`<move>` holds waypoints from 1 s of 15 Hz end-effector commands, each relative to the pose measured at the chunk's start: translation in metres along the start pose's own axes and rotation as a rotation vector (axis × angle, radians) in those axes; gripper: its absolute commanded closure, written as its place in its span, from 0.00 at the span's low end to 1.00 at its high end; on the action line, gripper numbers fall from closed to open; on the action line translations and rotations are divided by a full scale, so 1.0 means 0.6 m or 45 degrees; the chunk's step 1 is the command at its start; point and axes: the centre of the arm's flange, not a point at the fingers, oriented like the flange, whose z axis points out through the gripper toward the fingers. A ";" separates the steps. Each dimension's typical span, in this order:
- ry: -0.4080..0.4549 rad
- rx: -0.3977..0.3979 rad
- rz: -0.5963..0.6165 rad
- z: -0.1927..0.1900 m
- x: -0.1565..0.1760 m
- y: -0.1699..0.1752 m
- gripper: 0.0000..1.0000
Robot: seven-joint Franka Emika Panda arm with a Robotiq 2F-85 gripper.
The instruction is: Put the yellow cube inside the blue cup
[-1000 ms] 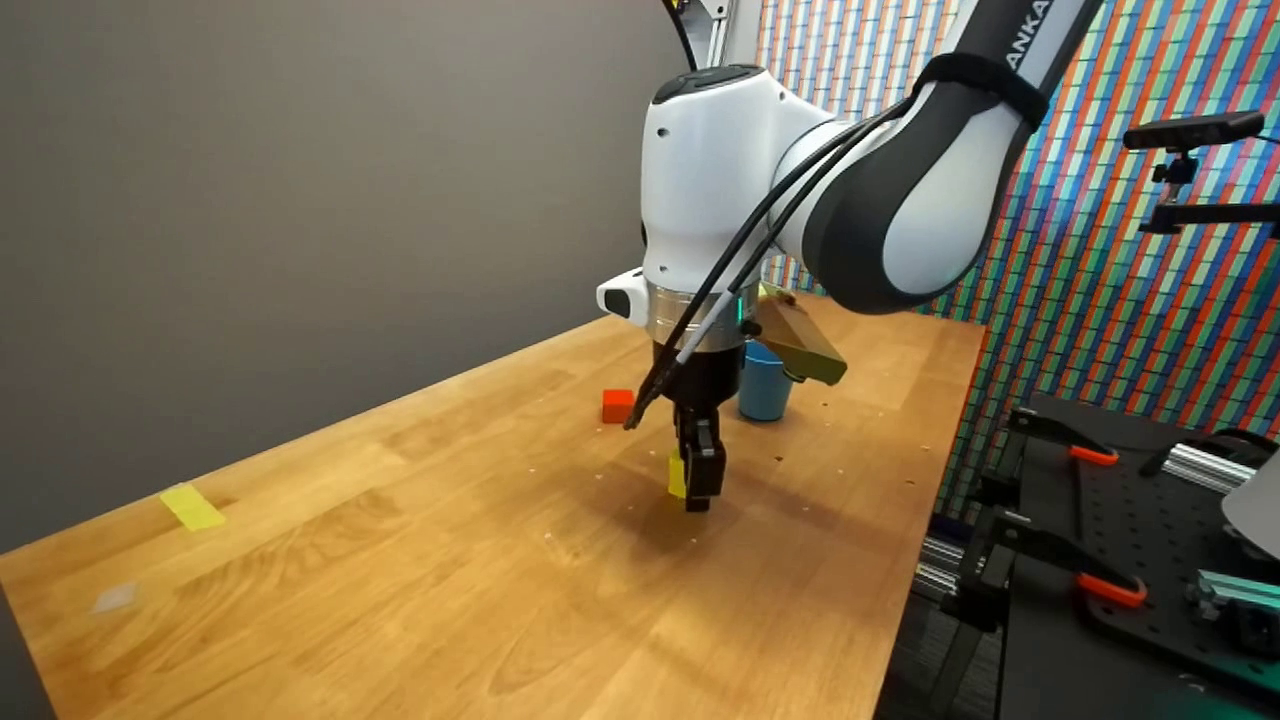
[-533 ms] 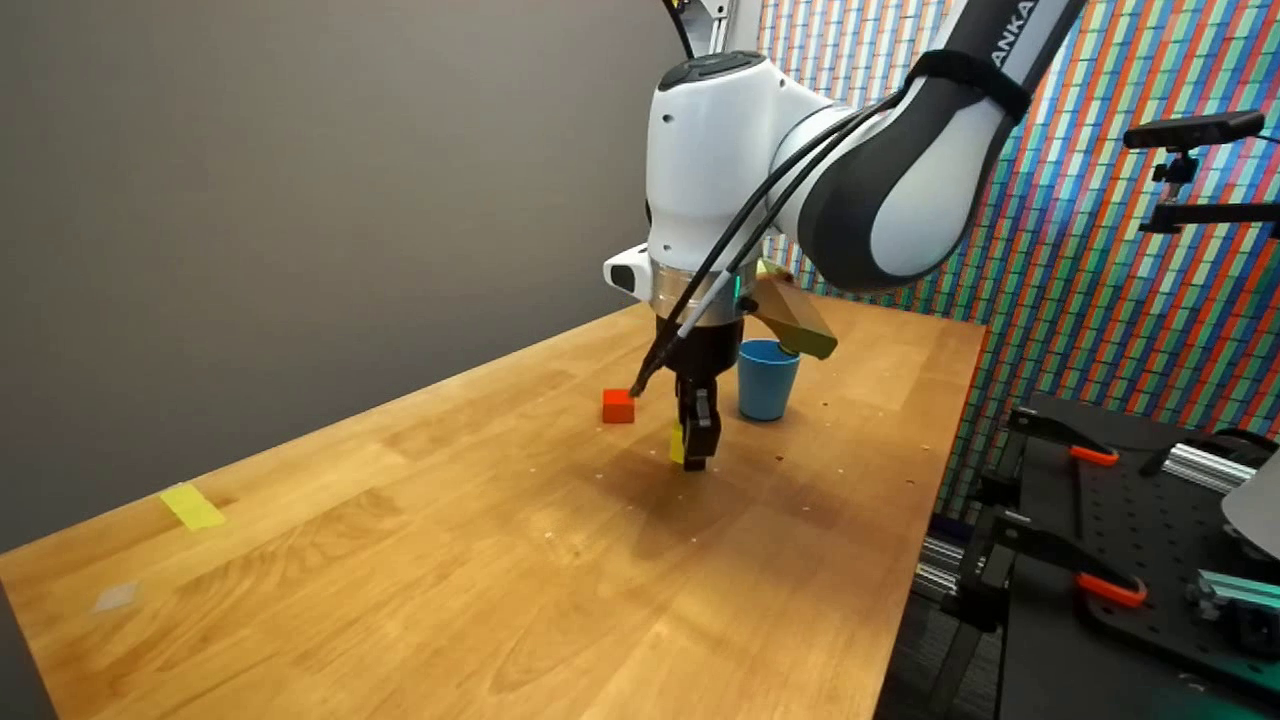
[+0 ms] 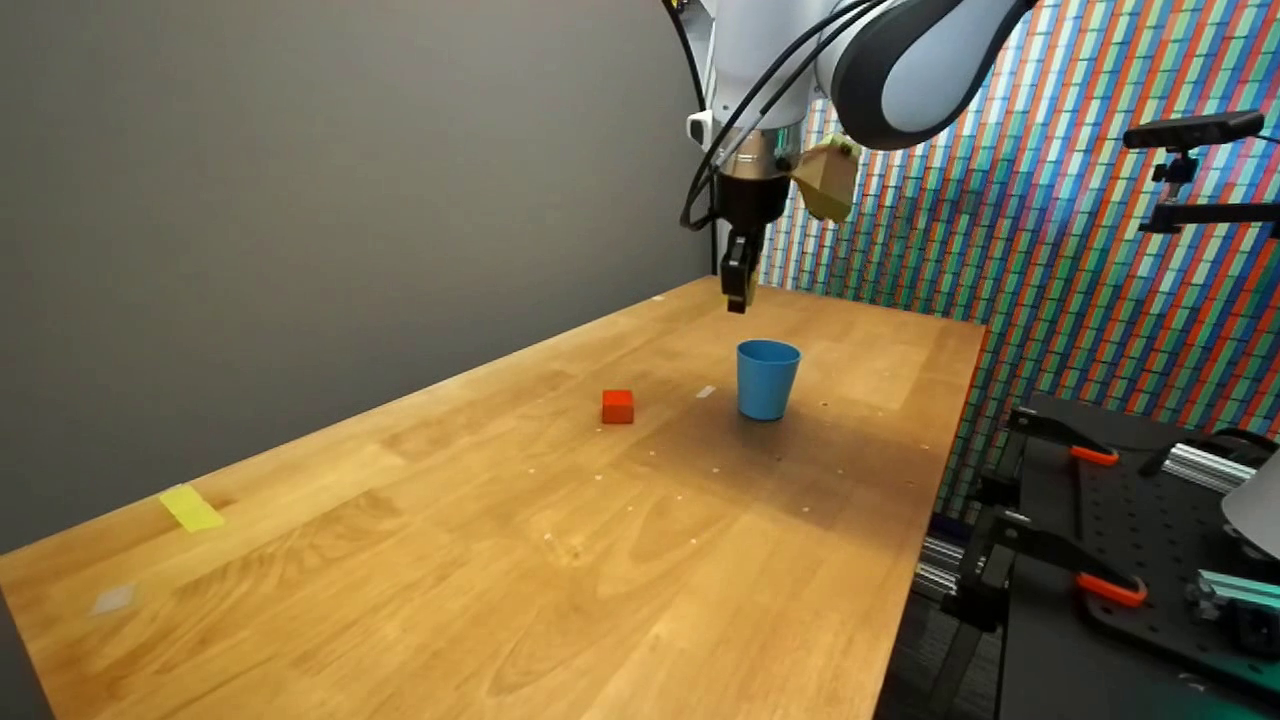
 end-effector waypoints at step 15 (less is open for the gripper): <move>-0.197 0.117 0.134 0.024 -0.062 -0.032 0.25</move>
